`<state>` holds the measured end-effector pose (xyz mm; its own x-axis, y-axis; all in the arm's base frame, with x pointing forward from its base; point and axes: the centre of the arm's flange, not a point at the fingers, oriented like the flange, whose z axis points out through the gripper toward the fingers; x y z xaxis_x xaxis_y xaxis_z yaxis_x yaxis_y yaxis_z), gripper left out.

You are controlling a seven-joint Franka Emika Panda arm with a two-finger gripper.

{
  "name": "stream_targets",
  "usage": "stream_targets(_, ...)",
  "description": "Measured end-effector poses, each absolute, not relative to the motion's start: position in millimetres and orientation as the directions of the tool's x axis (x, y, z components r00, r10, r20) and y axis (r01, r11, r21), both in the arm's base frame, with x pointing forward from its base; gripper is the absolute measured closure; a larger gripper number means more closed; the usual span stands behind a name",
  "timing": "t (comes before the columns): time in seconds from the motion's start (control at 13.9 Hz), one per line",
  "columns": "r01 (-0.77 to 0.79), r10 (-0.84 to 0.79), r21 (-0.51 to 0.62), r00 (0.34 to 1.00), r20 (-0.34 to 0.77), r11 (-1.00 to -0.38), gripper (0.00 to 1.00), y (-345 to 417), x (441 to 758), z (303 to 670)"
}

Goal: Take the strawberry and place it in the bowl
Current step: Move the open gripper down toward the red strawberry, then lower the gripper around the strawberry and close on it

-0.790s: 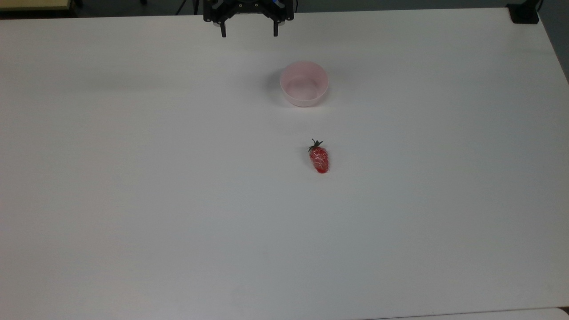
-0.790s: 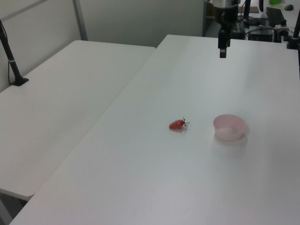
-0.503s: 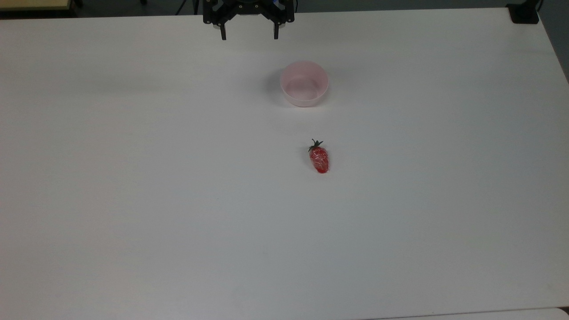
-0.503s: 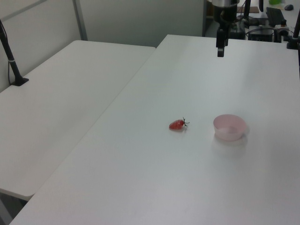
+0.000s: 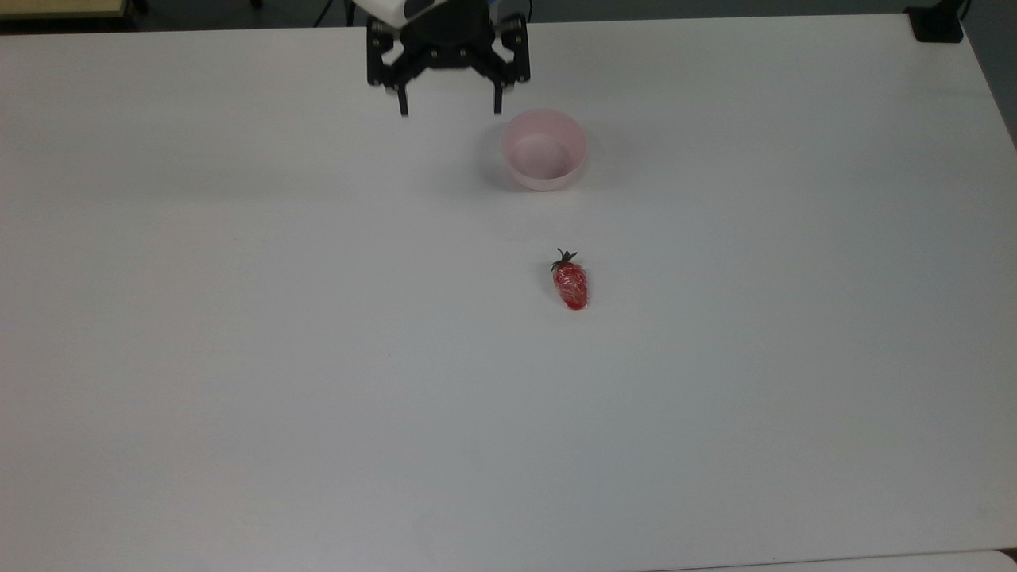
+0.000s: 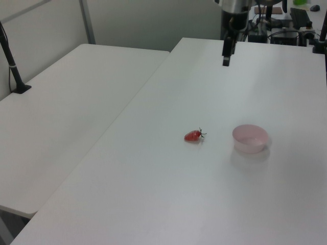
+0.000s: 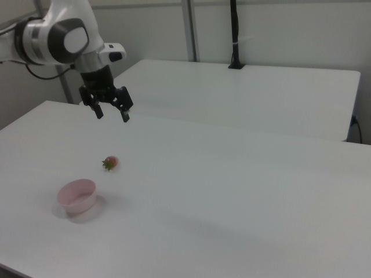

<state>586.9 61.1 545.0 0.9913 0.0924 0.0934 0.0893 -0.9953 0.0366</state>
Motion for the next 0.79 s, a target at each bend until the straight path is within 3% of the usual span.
stream_targets(0.14, 0.096, 0.099, 0.035, 0.988, 0.118, -0.995, 0.00, 69, 603, 522)
stream_targets(0.29, 0.117, 0.119, 0.035, 0.989, 0.089, -0.993, 0.00, 94, 625, 464)
stream_targets(0.5, 0.174, 0.175, 0.035, 0.984, 0.033, -0.984, 0.00, 139, 636, 410)
stream_targets(0.79, 0.145, 0.148, 0.050, 0.988, 0.051, -0.988, 0.00, 183, 652, 359)
